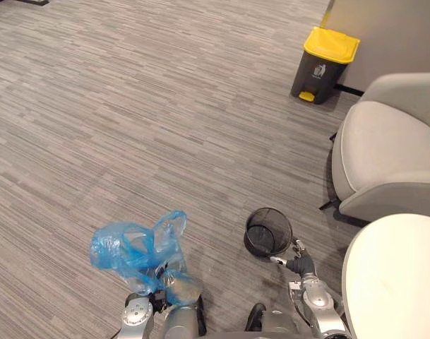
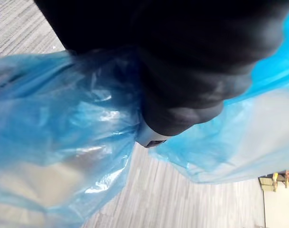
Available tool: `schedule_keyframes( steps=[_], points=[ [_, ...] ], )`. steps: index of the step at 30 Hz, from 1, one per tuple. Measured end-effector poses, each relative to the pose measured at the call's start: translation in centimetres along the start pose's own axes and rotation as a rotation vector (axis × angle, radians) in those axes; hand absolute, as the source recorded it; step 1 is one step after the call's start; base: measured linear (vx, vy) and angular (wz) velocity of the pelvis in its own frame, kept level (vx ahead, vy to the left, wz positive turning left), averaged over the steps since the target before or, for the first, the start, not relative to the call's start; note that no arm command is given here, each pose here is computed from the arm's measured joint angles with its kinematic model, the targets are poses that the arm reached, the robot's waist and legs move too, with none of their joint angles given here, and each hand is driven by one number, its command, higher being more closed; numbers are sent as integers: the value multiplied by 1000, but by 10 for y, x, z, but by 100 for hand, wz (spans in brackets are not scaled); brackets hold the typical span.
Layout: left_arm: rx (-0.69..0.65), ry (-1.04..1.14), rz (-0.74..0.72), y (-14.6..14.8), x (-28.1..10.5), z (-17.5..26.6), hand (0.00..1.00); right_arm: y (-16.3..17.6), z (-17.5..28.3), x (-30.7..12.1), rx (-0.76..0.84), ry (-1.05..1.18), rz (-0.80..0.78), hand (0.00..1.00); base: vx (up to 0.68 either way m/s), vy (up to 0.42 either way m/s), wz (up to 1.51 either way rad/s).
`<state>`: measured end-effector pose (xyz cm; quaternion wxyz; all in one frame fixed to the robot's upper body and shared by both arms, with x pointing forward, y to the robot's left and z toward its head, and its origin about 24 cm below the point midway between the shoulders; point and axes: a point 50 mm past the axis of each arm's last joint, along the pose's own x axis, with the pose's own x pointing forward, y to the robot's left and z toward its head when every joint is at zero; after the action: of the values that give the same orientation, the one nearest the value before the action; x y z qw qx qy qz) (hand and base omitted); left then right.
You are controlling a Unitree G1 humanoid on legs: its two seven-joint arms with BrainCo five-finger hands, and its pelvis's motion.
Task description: Gather rubbish on tea table into small bin, then transfer packed bag to large trash can.
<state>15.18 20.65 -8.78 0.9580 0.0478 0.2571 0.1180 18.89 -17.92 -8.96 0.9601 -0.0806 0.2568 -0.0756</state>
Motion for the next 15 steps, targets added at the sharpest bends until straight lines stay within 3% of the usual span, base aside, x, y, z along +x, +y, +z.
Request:
schedule_keyframes(
  steps=[6, 15],
  points=[
    [-4, -85, 12, 0, 3, 21, 100, 7, 4, -7, 36, -28, 5, 0, 219, 82, 46],
    [-55, -95, -44, -26, 5, 27, 100, -6, 2, -14, 36, -41, -23, 0, 428, -75, 59]
  ],
)
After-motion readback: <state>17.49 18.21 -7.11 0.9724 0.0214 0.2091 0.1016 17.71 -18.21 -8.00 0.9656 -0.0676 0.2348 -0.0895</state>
